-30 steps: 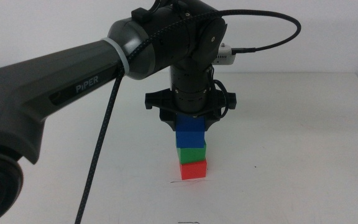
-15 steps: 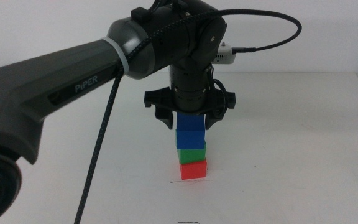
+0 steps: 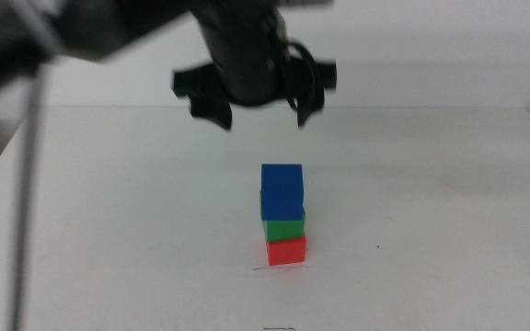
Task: Stack red cubes first, then green, then blue cubes in a specific spot.
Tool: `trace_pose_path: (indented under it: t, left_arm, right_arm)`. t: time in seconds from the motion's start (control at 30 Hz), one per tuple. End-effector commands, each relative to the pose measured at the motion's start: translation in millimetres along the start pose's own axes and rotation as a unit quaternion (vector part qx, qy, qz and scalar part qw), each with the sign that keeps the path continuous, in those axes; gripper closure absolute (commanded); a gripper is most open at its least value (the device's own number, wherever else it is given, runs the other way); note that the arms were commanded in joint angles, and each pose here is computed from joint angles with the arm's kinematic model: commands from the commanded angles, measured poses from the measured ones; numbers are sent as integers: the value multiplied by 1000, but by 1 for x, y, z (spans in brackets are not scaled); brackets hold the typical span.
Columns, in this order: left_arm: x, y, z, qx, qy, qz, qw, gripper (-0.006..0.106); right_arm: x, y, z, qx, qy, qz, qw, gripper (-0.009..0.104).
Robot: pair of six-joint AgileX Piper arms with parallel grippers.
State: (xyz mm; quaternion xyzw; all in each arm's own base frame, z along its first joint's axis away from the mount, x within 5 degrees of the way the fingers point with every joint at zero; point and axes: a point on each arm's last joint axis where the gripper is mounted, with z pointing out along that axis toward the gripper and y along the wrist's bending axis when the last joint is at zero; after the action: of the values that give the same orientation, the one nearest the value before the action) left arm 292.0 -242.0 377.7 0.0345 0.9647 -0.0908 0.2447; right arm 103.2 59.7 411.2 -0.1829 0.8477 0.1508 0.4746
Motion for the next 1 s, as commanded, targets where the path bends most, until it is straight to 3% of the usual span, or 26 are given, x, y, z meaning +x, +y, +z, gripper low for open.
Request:
trace_pose_path:
  t: [0.0,0.17,0.3,0.6,0.97]
  left_arm:
    - [4,14,-58,18,-30,-10,999,7]
    - [7,26,-95,37,-69,-16,997,7]
    - [11,38,-120,34,-105,13,994,7]
    - [17,80,-180,-26,-209,102,972,7]
    - [52,175,-270,-71,-318,65,943,7]
  right_arm:
    - [-13,0,-6,2,-48,-6,999,20]
    - [-13,0,-6,2,-48,-6,999,20]
    - [-13,0,-6,2,-48,-6,999,20]
    - [-13,0,-6,0,-48,-5,999,20]
    - [-13,0,-6,2,-48,-6,999,20]
